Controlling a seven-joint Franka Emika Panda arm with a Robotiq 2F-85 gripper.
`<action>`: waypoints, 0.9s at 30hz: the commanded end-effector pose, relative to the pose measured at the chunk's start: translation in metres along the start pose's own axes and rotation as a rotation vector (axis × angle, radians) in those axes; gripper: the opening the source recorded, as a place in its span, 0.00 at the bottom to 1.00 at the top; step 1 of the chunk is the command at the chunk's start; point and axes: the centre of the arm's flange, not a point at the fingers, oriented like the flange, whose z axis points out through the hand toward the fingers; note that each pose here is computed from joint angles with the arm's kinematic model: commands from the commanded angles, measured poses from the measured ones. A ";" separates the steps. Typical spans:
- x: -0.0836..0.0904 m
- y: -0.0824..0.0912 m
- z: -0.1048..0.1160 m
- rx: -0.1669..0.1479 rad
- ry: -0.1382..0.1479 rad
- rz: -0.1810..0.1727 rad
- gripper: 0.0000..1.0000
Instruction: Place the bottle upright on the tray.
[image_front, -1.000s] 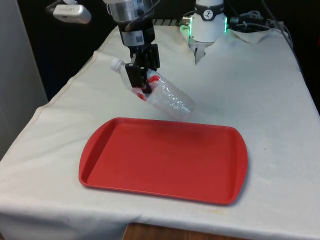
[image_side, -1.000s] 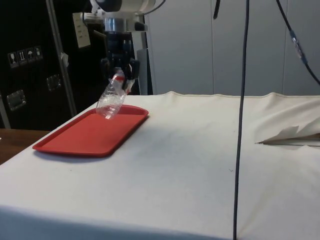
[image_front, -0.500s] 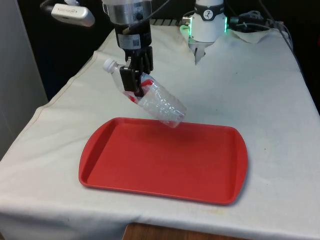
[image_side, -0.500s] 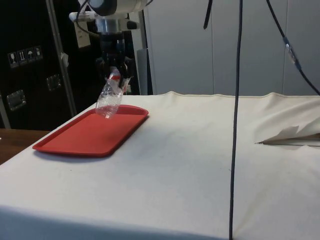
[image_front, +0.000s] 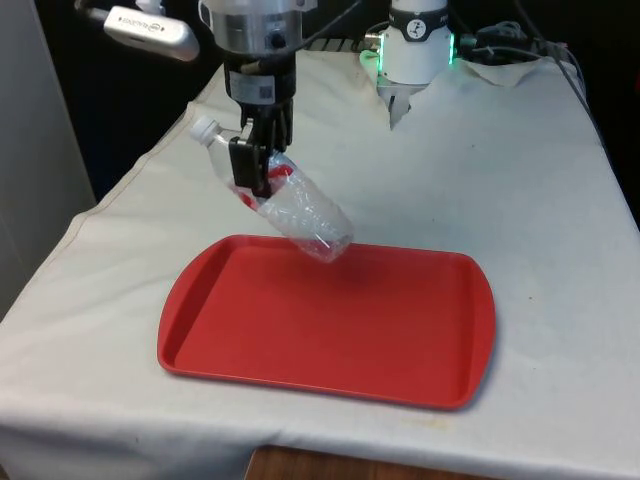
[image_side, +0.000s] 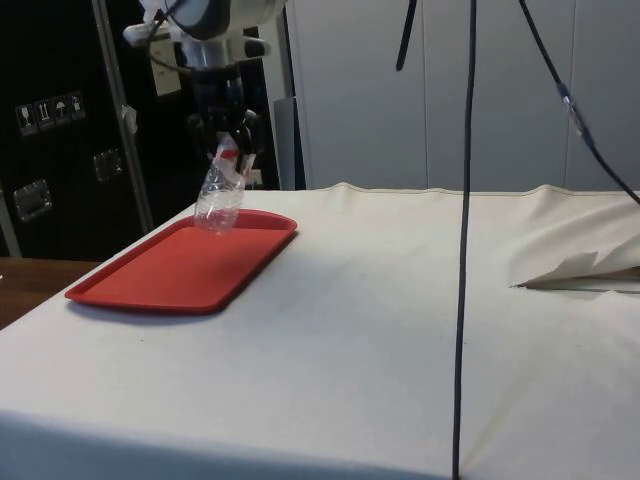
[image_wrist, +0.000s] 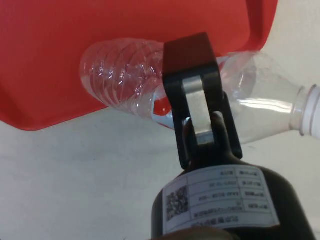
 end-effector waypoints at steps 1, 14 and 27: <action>-0.001 -0.002 0.000 -0.007 0.019 0.004 0.15; -0.007 -0.010 -0.001 -0.020 0.120 -0.023 0.15; -0.021 -0.021 -0.002 -0.035 0.219 -0.053 0.15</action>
